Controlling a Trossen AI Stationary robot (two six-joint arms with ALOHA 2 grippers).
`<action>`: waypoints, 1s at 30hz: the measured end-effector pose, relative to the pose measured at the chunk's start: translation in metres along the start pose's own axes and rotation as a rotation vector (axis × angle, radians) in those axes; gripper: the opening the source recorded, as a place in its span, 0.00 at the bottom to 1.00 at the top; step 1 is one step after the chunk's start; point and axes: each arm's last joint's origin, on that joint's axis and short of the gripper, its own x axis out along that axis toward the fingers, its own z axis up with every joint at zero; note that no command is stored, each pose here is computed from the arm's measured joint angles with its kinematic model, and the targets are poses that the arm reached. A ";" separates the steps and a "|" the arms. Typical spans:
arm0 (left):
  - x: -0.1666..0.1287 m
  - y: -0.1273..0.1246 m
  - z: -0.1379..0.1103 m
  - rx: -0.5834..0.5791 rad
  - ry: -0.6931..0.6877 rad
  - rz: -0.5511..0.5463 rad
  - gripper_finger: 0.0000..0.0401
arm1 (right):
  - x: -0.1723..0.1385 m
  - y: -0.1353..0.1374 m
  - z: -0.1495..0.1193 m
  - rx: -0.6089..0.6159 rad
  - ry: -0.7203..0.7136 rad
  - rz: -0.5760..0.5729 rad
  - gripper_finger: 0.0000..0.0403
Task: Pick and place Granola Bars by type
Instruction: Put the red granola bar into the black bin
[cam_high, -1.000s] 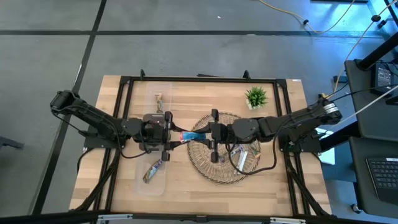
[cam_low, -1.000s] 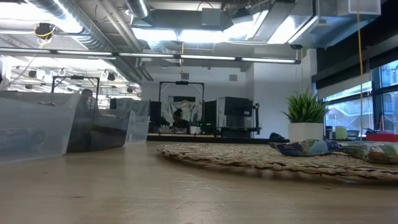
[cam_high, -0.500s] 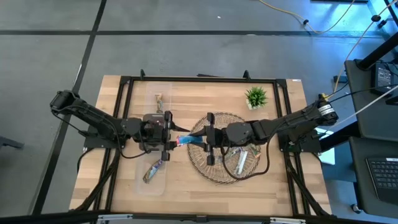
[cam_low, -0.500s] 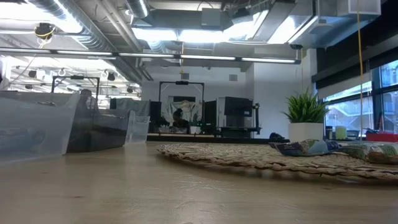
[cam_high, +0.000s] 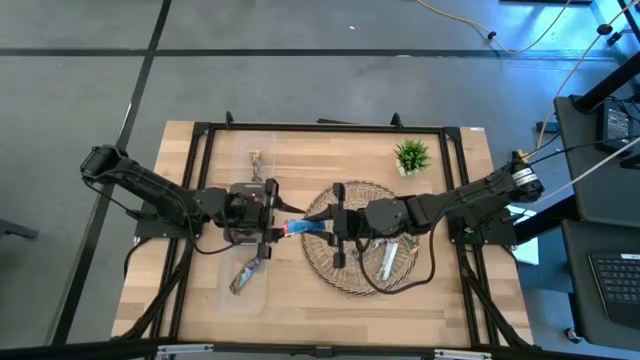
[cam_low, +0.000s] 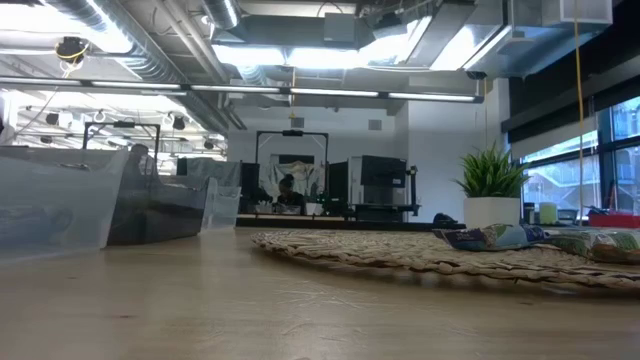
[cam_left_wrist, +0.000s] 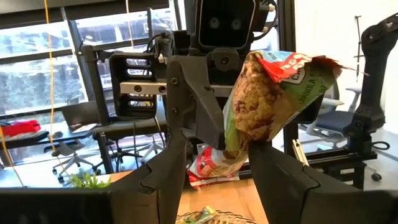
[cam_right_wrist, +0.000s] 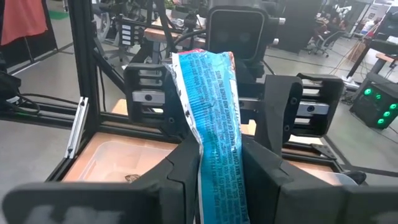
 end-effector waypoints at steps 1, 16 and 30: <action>0.000 0.000 0.000 0.001 0.002 -0.003 0.44 | 0.000 0.000 0.000 0.000 -0.001 0.000 0.25; 0.000 -0.001 -0.005 0.017 0.056 0.009 0.50 | -0.001 -0.001 0.004 0.037 -0.037 0.000 0.25; -0.001 0.000 -0.001 0.005 0.013 0.029 0.51 | -0.002 0.000 -0.002 0.066 0.041 0.022 0.25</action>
